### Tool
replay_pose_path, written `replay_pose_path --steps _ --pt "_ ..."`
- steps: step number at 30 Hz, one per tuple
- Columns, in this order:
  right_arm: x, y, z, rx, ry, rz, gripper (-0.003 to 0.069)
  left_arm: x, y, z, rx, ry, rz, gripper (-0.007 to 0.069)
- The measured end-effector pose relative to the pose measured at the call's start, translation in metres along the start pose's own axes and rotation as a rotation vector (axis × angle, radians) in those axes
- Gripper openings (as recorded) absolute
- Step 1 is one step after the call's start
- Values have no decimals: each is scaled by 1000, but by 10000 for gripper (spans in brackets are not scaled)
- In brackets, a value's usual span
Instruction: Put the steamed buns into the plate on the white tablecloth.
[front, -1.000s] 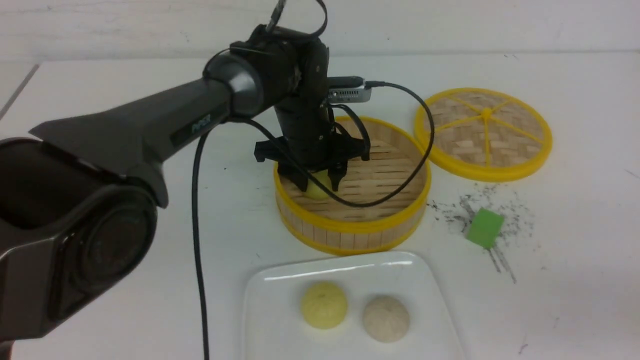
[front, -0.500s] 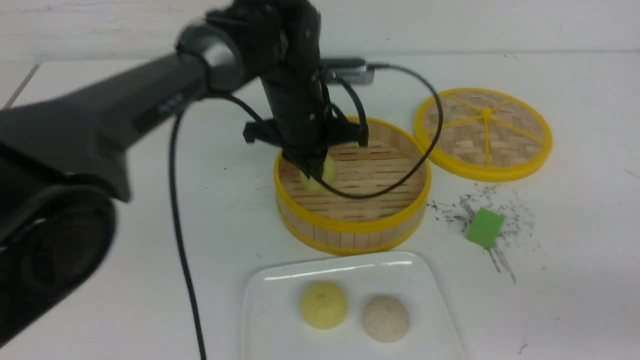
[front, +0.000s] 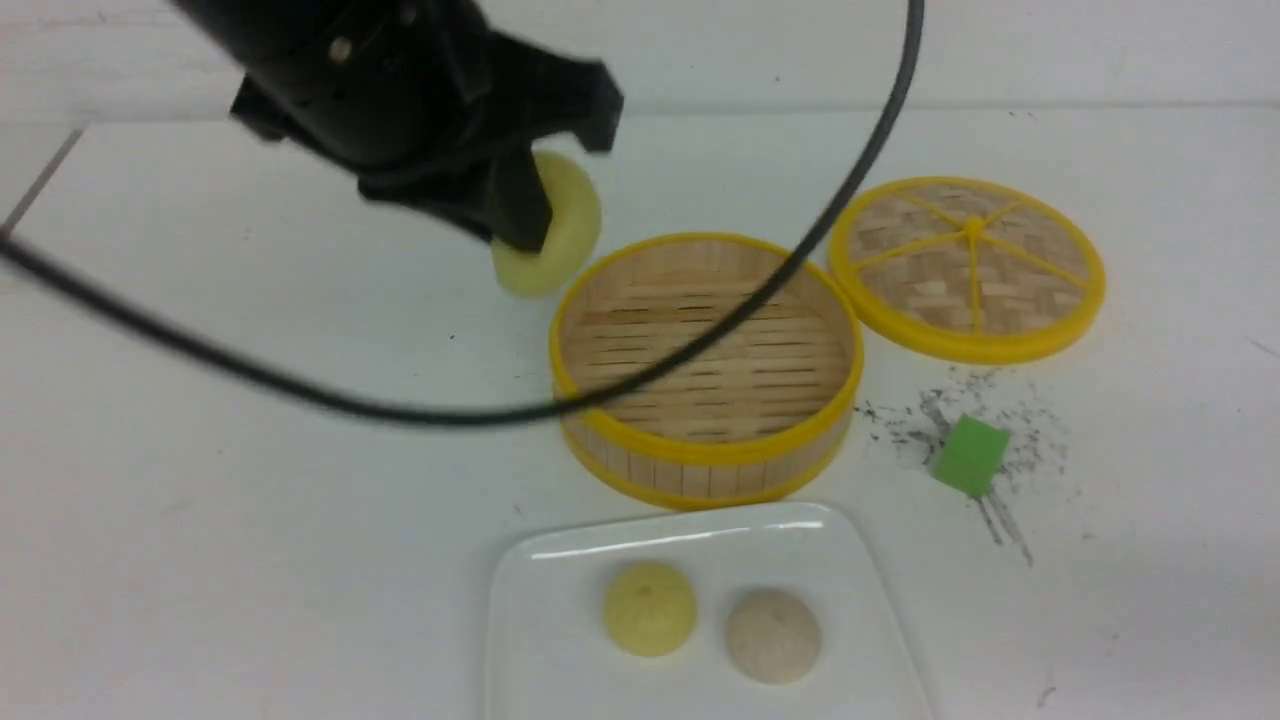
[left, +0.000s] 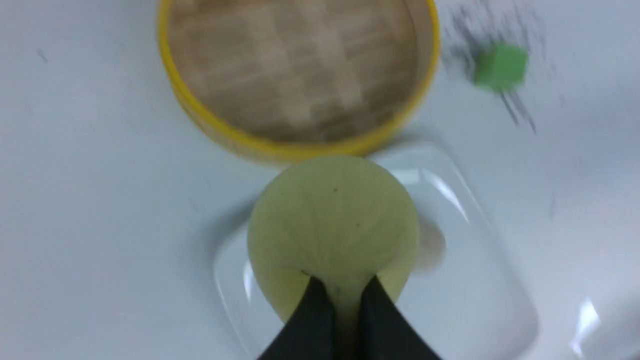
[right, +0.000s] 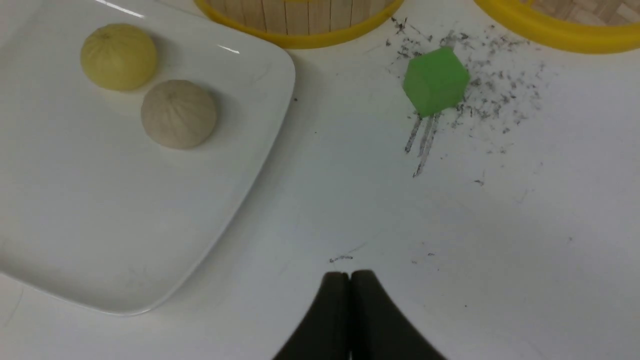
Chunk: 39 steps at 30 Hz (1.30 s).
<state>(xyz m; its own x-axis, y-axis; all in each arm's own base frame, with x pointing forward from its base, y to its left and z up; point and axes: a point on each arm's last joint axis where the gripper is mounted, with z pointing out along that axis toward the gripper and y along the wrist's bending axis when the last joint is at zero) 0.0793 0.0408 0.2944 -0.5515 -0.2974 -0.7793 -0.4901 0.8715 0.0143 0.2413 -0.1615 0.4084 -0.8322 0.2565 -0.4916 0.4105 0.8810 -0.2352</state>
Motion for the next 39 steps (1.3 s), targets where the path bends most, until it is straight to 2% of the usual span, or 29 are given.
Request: replay_pose_path --steps 4,8,16,19,23,24,26,31,34,39 --pt "0 1 0 -7 -3 7 18 53 7 38 37 215 -58 22" --pt "-1 1 0 -11 -11 12 24 95 0 89 64 311 -62 23" --pt "-1 1 0 -11 -15 13 31 124 -38 153 78 375 -20 34" --pt "-2 1 0 -10 -17 13 36 132 -47 169 68 406 -17 60" --pt "-2 1 0 -10 -18 13 43 138 -50 184 47 449 -33 173" --pt "-2 1 0 -10 -18 13 43 138 -50 184 46 450 -34 181" --pt "-2 2 0 -22 -24 25 44 136 -50 185 49 431 -40 281" --pt "-4 7 -13 -47 -74 33 47 132 -50 187 54 379 -32 426" --pt "-3 10 -28 -48 -112 15 47 131 -50 187 53 370 -29 486" --pt "9 18 -62 -37 -153 5 47 127 -49 180 42 340 10 515"
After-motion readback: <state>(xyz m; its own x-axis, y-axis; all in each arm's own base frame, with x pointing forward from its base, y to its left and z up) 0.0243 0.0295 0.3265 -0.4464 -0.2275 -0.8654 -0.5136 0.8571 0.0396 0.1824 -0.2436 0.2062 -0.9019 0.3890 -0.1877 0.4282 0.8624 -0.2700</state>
